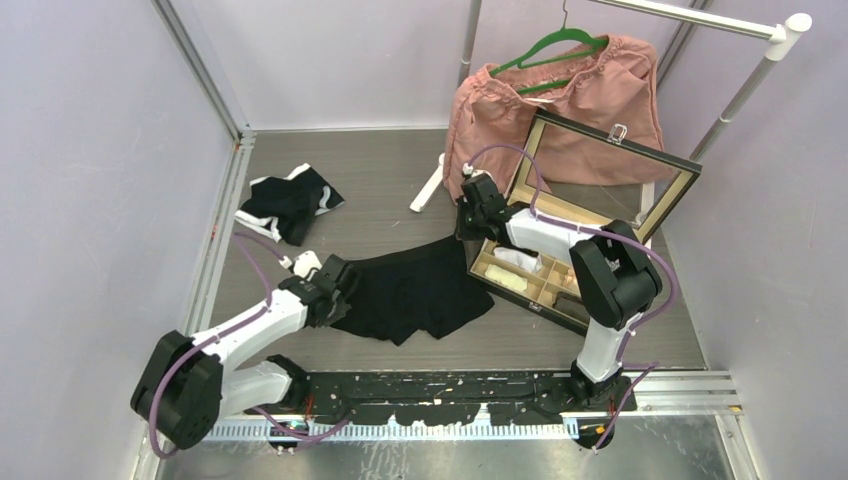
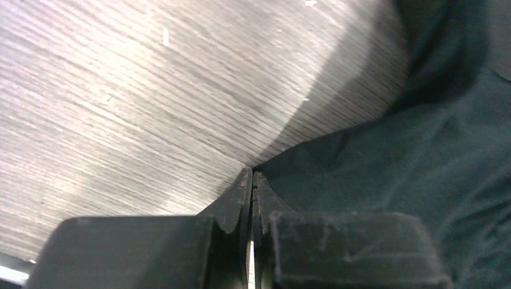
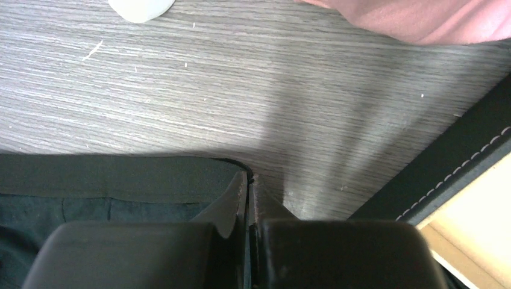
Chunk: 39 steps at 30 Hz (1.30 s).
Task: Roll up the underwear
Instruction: Flatten out the underwear at the center of the board.
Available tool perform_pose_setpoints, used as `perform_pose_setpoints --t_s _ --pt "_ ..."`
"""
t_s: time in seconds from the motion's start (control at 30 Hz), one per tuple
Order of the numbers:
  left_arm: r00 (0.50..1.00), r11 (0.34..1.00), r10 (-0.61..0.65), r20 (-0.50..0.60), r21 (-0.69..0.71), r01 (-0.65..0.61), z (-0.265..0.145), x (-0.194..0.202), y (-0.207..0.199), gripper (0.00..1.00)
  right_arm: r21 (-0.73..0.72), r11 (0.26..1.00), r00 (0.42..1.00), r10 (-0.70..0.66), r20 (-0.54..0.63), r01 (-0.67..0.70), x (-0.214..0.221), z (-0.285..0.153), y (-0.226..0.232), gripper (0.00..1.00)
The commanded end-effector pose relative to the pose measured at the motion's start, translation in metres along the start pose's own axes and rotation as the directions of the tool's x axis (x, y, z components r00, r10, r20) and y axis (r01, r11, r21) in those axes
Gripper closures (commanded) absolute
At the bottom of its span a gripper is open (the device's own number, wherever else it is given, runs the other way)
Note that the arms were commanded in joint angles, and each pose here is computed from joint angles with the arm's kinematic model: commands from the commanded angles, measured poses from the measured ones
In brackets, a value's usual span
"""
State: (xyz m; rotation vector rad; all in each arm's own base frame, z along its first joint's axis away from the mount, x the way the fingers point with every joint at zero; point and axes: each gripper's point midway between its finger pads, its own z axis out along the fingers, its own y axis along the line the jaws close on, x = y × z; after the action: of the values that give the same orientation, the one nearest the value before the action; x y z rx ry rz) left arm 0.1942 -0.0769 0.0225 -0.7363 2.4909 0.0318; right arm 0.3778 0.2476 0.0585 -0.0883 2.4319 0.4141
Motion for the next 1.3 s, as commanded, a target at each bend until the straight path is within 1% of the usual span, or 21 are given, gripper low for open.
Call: perform_pose_setpoints --t_s 0.0,0.13,0.27,0.43,0.63,0.7,0.77,0.87,0.93,1.0,1.03,1.1,1.17,1.27 --pt "0.999 0.992 -0.05 0.011 -0.117 0.051 0.005 -0.008 0.013 0.99 0.012 1.0 0.998 -0.007 0.06 0.006 -0.024 0.0 0.003 0.96" --pt "0.997 0.974 -0.069 -0.046 -0.221 0.057 0.013 -0.002 0.026 0.99 0.023 1.0 0.998 -0.009 0.063 0.007 -0.025 -0.001 0.001 0.96" --pt "0.992 0.945 -0.115 -0.057 -0.315 0.091 0.014 -0.004 0.043 0.99 0.033 0.999 0.998 -0.014 0.066 0.012 -0.026 -0.002 -0.001 0.96" --pt "0.981 0.914 -0.196 -0.002 -0.363 0.182 0.005 -0.019 0.059 0.99 0.045 0.999 0.997 -0.017 0.075 0.014 -0.029 -0.004 -0.003 0.96" --pt "0.953 0.888 -0.284 0.105 -0.347 0.303 -0.013 -0.036 0.077 0.99 0.054 0.998 0.996 -0.022 0.083 0.017 -0.031 -0.008 -0.004 0.96" --pt "0.949 0.899 -0.288 0.128 -0.304 0.314 -0.019 -0.042 0.075 0.99 0.048 0.999 0.996 -0.021 0.081 0.017 -0.031 -0.009 -0.003 0.96" --pt "0.953 0.922 -0.274 0.131 -0.244 0.299 -0.025 -0.05 0.066 0.99 0.026 0.999 0.997 -0.025 0.075 0.023 -0.03 -0.01 0.001 0.96" --pt "0.962 0.967 -0.233 0.144 -0.074 0.245 -0.039 -0.074 0.036 0.99 -0.033 0.999 0.998 -0.034 0.058 0.036 -0.028 -0.012 0.011 0.96" --pt "0.969 0.98 -0.193 0.153 0.082 0.183 -0.048 -0.088 0.007 0.99 -0.059 0.998 0.998 -0.031 0.046 0.034 -0.026 -0.013 0.016 0.95" --pt "0.979 0.968 -0.131 0.156 0.234 0.092 -0.057 -0.096 -0.023 0.99 -0.096 0.995 0.999 -0.032 0.024 0.034 -0.022 -0.012 0.023 0.95" --pt "0.981 0.946 -0.108 0.158 0.321 0.052 -0.061 -0.099 -0.041 0.99 -0.109 0.993 0.999 -0.033 0.013 0.034 -0.02 -0.011 0.026 0.95" --pt "0.989 0.901 -0.061 0.137 0.435 -0.005 -0.063 -0.095 -0.068 0.99 -0.135 0.99 0.999 -0.033 -0.001 0.032 -0.017 -0.008 0.031 0.95" --pt "0.993 0.881 -0.022 0.114 0.472 -0.035 -0.056 -0.09 -0.081 0.99 -0.146 0.989 0.999 -0.035 -0.015 0.032 -0.014 -0.006 0.035 0.95" --pt "0.996 0.876 0.023 0.086 0.478 -0.062 -0.038 -0.084 -0.093 0.99 -0.135 0.99 0.999 -0.034 -0.021 0.03 -0.012 -0.004 0.035 0.95"
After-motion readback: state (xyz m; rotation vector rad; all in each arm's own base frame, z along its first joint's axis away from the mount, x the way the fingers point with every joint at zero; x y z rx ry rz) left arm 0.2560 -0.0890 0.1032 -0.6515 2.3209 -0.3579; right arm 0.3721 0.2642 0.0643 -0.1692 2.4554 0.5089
